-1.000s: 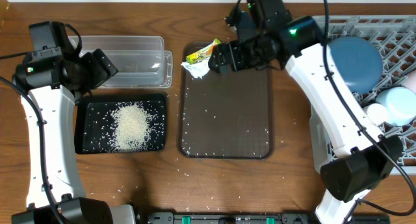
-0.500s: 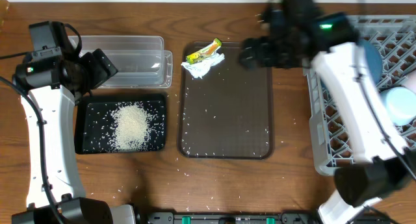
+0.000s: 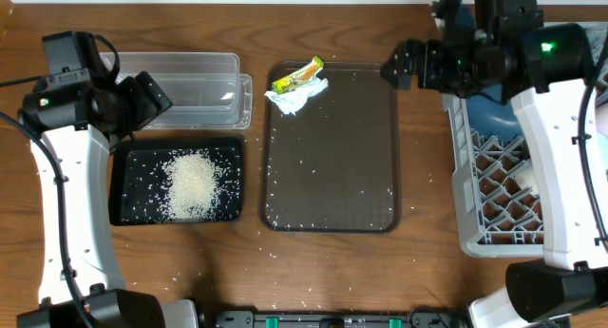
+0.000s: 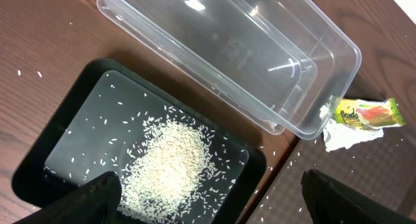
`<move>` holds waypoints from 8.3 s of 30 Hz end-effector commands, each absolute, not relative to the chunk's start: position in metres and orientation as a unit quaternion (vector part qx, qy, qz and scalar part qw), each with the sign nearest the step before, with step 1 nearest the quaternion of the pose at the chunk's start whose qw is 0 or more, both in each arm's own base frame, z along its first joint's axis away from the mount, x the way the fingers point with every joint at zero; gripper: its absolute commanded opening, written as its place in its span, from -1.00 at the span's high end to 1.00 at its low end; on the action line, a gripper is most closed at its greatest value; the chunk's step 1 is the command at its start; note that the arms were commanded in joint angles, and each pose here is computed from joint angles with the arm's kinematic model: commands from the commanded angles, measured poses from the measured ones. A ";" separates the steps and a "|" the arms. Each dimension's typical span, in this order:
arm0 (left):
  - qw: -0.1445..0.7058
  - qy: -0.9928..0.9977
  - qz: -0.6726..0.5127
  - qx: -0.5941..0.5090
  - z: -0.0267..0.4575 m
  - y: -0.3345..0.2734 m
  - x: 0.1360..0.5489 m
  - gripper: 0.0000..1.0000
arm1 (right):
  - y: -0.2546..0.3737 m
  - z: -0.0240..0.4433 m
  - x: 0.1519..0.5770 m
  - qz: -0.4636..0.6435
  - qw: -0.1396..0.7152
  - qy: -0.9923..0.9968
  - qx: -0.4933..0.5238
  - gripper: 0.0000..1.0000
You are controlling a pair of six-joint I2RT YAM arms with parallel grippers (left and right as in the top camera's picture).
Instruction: Sort waste into correct bins and load items into the dishwasher rack
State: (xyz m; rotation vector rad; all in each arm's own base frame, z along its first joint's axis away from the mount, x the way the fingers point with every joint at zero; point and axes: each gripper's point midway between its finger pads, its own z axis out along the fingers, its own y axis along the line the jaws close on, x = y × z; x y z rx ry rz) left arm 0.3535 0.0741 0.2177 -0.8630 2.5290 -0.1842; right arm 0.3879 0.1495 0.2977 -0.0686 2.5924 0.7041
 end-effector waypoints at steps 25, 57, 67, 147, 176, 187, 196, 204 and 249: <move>0.240 0.917 -0.064 -0.312 0.225 0.077 0.356 -0.83 | 0.253 0.208 0.451 0.221 0.224 0.949 -0.024 -0.98; 0.133 0.930 -0.305 -0.154 0.235 -0.061 0.330 -0.84 | 0.006 0.198 0.445 0.139 0.138 0.951 0.240 -0.99; 0.147 0.971 -0.178 0.067 0.217 -0.175 0.299 -0.83 | 0.010 0.198 0.445 0.140 0.137 0.952 0.236 -0.98; 0.182 0.970 0.059 0.148 0.011 -0.193 0.483 -0.29 | 0.010 0.198 0.446 0.140 0.138 0.952 0.236 -0.98; 0.157 0.964 -0.141 0.164 0.105 -0.246 0.429 0.88 | 0.010 0.198 0.446 0.140 0.138 0.952 0.236 -0.98; 0.296 0.943 -0.088 0.123 0.204 -0.204 0.450 0.87 | 0.010 0.198 0.446 0.140 0.138 0.952 0.236 -0.99; 0.325 0.944 -0.026 -0.055 0.212 -0.108 0.483 0.88 | 0.010 0.198 0.446 0.140 0.138 0.952 0.236 -0.98; 0.324 0.929 -0.012 -0.180 0.211 -0.021 0.493 0.87 | 0.010 0.198 0.446 0.140 0.138 0.952 0.236 -0.98; 0.294 0.925 -0.118 -0.208 0.205 -0.004 0.470 0.05 | 0.010 0.198 0.446 0.140 0.138 0.952 0.236 -0.98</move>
